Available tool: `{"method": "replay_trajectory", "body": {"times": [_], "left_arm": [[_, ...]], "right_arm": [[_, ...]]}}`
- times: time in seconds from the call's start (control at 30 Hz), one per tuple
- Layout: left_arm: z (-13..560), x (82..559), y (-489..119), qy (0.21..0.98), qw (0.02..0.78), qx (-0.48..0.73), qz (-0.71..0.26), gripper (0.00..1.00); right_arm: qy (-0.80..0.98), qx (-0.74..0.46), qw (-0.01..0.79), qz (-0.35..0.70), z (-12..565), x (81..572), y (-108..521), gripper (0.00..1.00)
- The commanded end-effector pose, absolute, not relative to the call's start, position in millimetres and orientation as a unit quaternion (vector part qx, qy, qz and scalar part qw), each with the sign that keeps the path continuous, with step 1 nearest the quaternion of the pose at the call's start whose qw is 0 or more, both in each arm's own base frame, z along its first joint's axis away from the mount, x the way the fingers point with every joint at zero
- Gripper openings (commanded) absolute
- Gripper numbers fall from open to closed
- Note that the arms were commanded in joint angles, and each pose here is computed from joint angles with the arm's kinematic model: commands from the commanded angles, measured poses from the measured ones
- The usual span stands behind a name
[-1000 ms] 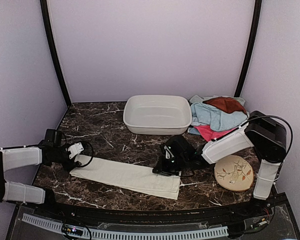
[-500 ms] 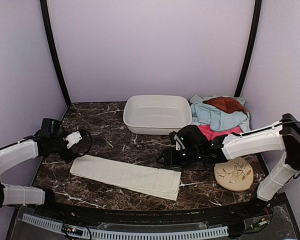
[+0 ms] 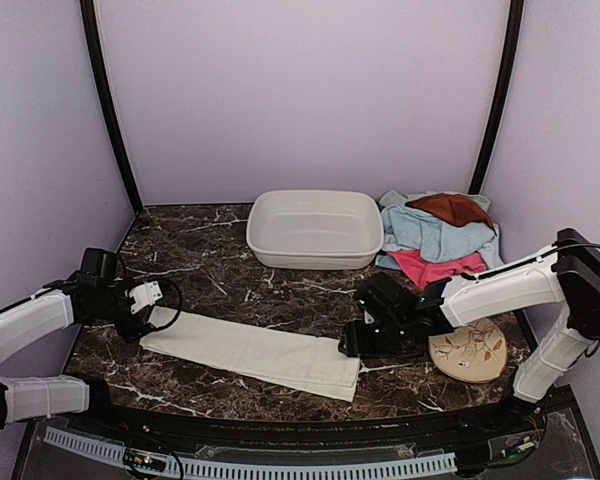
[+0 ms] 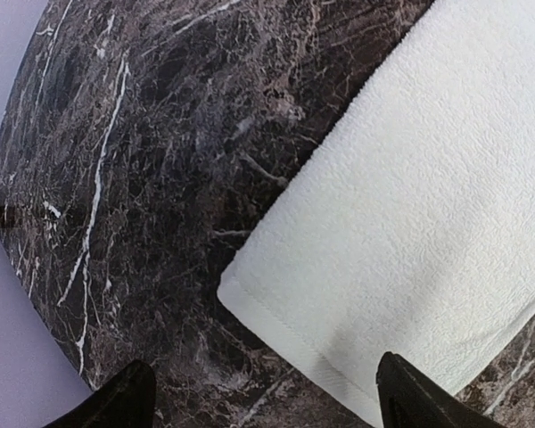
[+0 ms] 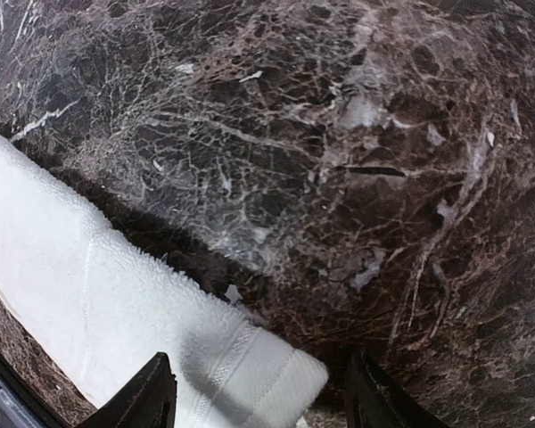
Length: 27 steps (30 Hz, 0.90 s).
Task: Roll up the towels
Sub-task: Move the towel to the center of the board.
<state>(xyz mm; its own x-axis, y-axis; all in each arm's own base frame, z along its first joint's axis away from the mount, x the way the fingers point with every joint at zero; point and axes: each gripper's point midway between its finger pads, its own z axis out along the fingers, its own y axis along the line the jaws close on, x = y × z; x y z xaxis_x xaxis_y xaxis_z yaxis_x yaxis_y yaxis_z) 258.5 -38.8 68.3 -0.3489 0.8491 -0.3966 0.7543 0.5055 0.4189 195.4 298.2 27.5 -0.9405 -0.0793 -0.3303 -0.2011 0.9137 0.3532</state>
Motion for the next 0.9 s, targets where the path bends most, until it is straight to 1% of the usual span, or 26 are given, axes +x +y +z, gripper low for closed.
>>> {"method": "replay_trajectory", "body": {"times": [0.0, 0.03, 0.1, 0.17, 0.2, 0.3, 0.37, 0.47, 0.53, 0.63, 0.7, 0.8, 0.87], "left_arm": [[55.0, 251.6, -30.3, 0.806, 0.274, 0.513, 0.111, 0.88], [53.5, 250.9, -30.1, 0.804, 0.273, 0.516, 0.113, 0.88], [49.4, 248.7, -30.1, 0.803, 0.27, 0.519, 0.112, 0.88], [46.1, 246.9, -30.5, 0.801, 0.269, 0.523, 0.112, 0.88], [44.8, 246.8, -30.6, 0.8, 0.27, 0.524, 0.114, 0.88], [41.8, 244.1, -33.3, 0.799, 0.269, 0.527, 0.107, 0.88], [41.4, 240.0, -37.3, 0.801, 0.266, 0.528, 0.094, 0.88], [38.7, 231.4, -47.1, 0.796, 0.265, 0.538, 0.076, 0.88], [32.3, 220.2, -55.6, 0.789, 0.256, 0.554, 0.064, 0.88], [27.0, 205.1, -70.1, 0.779, 0.249, 0.573, 0.048, 0.88], [34.6, 201.2, -82.9, 0.782, 0.256, 0.568, 0.022, 0.89], [63.7, 203.2, -103.4, 0.804, 0.272, 0.528, -0.043, 0.91], [82.5, 200.7, -115.3, 0.814, 0.265, 0.509, -0.088, 0.92]], "right_arm": [[0.968, -0.081, 0.146, 0.186, 15.2, 191.8, 305.5, 0.62], [0.968, -0.082, 0.144, 0.191, 15.4, 191.0, 309.1, 0.6], [0.967, -0.084, 0.142, 0.192, 15.5, 188.7, 314.2, 0.52], [0.967, -0.085, 0.142, 0.193, 16.8, 187.2, 317.0, 0.42], [0.968, -0.084, 0.141, 0.192, 17.3, 186.4, 316.7, 0.36], [0.969, -0.08, 0.149, 0.18, 23.1, 189.1, 310.6, 0.12], [0.971, -0.082, 0.157, 0.162, 28.6, 194.3, 302.1, 0.0], [0.975, -0.079, 0.159, 0.136, 31.9, 203.0, 283.7, 0.0], [0.974, -0.078, 0.165, 0.131, 43.9, 209.0, 270.7, 0.0], [0.98, -0.082, 0.159, 0.088, 47.3, 215.2, 243.2, 0.0], [0.983, -0.092, 0.155, 0.044, 48.8, 217.3, 220.5, 0.0], [0.984, -0.097, 0.148, -0.028, 53.3, 221.2, 185.0, 0.0], [0.983, -0.095, 0.147, -0.06, 59.2, 224.8, 166.8, 0.0]]}}
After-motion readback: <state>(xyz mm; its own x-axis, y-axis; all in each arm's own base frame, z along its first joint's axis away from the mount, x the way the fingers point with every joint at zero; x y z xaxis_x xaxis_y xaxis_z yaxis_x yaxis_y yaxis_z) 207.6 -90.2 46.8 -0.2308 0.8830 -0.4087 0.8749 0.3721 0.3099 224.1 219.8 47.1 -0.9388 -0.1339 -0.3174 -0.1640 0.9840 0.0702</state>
